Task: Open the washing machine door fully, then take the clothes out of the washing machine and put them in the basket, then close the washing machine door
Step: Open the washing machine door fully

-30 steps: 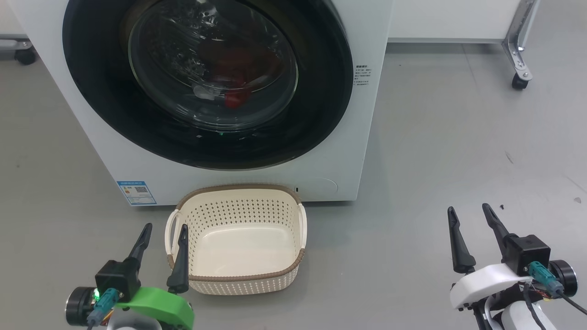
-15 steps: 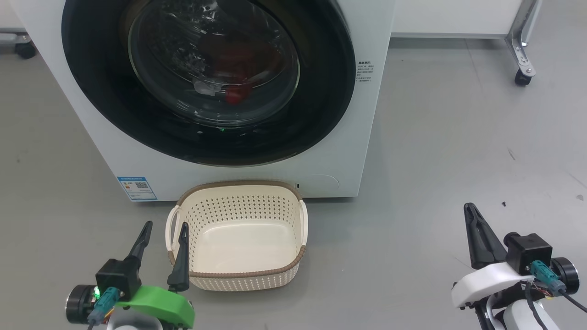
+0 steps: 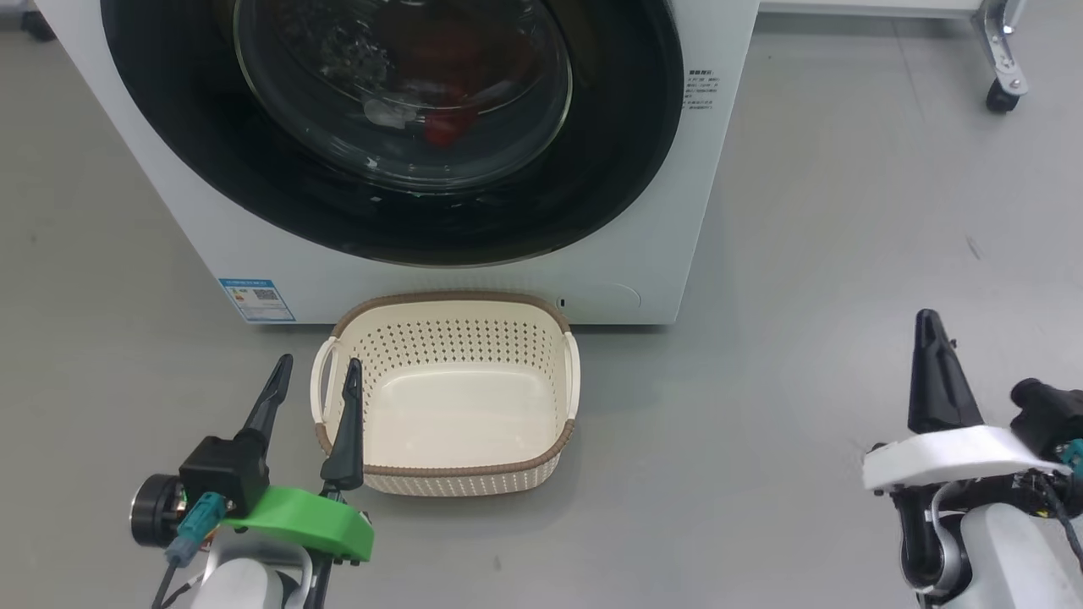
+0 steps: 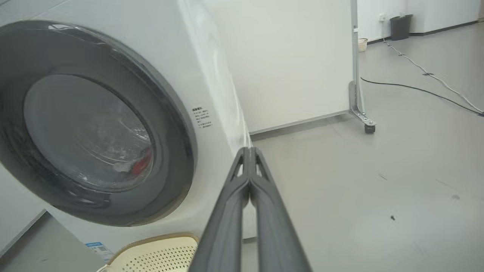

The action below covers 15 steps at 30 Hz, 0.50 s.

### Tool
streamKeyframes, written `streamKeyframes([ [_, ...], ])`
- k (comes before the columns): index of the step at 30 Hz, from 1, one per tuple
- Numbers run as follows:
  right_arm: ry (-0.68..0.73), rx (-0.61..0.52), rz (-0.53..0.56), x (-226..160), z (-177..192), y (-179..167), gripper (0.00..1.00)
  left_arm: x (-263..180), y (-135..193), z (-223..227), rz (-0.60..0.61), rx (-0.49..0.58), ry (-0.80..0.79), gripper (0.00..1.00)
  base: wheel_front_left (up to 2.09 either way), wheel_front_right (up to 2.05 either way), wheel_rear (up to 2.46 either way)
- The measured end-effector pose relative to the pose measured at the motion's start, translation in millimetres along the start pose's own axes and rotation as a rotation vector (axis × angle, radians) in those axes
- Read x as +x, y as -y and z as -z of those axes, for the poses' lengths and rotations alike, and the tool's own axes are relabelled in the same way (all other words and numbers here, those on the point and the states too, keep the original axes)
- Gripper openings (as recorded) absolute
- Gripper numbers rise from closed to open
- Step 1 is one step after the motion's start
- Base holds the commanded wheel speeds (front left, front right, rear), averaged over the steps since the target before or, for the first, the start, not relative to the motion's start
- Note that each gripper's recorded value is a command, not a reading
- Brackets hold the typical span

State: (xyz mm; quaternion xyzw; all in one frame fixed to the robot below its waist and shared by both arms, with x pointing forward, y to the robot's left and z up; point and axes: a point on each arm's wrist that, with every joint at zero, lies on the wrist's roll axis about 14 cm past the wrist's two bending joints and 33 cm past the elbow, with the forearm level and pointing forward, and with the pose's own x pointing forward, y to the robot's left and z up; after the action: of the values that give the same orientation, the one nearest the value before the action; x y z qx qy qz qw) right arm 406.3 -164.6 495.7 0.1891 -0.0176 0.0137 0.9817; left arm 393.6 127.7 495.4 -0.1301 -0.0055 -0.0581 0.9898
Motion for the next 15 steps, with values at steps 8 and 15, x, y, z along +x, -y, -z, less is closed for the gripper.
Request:
streamKeyframes([
  [8,0.022,0.270,0.066,28,5,17,0.00,16,-2,-2,0.004,0.014,0.013,1.00,0.00,0.00,0.00],
  [15,-0.005,0.569,0.119,67,14,26,0.00,29,-6,4,0.001,0.014,0.005,1.00,0.00,0.00,0.00],
])
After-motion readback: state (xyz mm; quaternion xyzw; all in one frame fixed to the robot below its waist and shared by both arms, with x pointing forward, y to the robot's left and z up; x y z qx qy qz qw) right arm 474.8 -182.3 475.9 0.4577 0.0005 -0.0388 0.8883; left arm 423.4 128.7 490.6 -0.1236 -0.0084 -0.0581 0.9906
